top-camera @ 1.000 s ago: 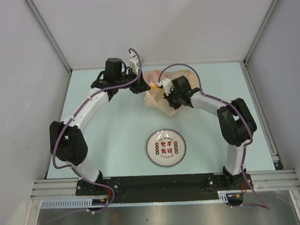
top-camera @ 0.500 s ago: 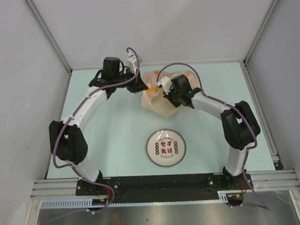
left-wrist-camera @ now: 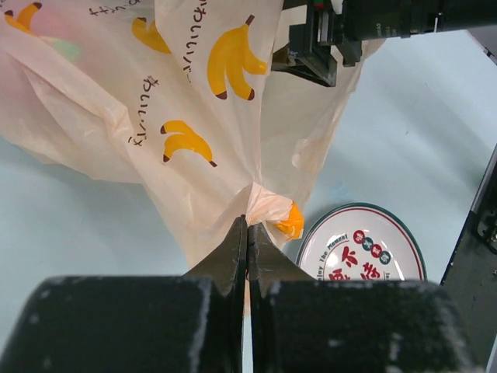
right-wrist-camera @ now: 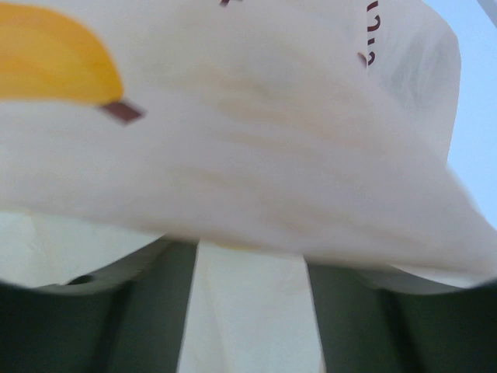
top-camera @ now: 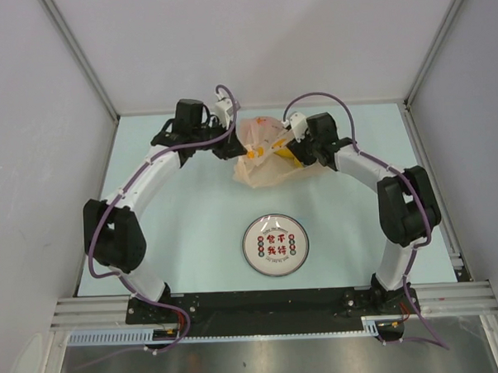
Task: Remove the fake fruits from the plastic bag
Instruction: Take out the fake fruit from the plastic bag.
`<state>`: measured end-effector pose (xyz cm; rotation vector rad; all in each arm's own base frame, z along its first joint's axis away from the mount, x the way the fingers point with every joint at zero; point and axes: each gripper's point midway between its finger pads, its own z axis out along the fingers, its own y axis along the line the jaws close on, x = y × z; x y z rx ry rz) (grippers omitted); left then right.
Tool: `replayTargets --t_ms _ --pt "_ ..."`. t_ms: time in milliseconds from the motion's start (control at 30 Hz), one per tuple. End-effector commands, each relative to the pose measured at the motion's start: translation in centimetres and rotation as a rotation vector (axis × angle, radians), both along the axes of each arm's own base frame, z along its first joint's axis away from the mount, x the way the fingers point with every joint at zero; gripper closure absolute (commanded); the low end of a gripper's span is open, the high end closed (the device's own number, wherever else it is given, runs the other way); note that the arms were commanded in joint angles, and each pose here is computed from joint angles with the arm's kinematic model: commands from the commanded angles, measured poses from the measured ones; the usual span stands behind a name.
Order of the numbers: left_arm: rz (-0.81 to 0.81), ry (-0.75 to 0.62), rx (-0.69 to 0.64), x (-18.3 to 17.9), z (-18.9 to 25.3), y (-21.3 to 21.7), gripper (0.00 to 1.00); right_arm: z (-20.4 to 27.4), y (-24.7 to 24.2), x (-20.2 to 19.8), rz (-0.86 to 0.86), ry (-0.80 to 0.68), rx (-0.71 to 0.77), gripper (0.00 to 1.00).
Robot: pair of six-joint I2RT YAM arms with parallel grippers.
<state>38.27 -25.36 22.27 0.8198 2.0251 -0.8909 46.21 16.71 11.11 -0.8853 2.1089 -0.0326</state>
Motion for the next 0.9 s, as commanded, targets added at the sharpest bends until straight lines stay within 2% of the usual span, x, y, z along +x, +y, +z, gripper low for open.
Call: replayTargets --t_ms 0,67,167,267,300,400,567,667,767,800,867 --pt "-0.037 -0.118 -0.055 -0.1 4.3 -1.6 1.0 2.1 -0.2 1.0 0.001 -0.03 0.073 0.34" --pt "-0.03 -0.156 -0.06 0.6 5.5 -2.3 1.0 1.1 1.0 1.1 0.039 -0.01 0.073 0.35" --pt "-0.048 -0.204 -0.081 0.7 8.0 -3.2 1.0 -0.4 0.9 1.9 0.005 -0.005 0.029 0.33" --pt "-0.061 -0.223 -0.101 0.6 9.4 -3.4 1.0 -1.2 0.5 2.9 -0.031 -0.018 0.009 0.25" --pt "-0.061 -0.22 -0.1 0.6 9.3 -3.4 1.0 -1.8 0.6 2.9 -0.028 -0.01 0.0 0.16" --pt "-0.064 -0.205 -0.096 0.2 8.6 -3.4 1.0 -3.6 0.2 3.1 -0.027 0.006 -0.048 0.1" --pt "-0.068 -0.184 -0.114 0.0 8.1 -3.6 1.0 -4.9 -1.3 3.8 -0.028 -0.004 -0.136 0.08" --pt "-0.068 -0.178 -0.115 0.0 7.9 -3.7 1.0 -4.9 -2.2 4.3 -0.046 -0.02 -0.159 0.13" --pt "-0.065 -0.169 -0.112 0.0 7.5 -3.7 1.0 -4.3 -2.7 4.8 -0.039 -0.046 -0.181 0.31" --pt "-0.067 -0.164 -0.114 0.0 7.4 -3.7 1.0 -4.1 -2.9 4.9 -0.034 -0.054 -0.188 0.41" --pt "-0.069 -0.158 -0.12 -0.1 7.4 -3.8 1.0 -3.4 -2.8 4.9 -0.018 -0.06 -0.179 0.46"
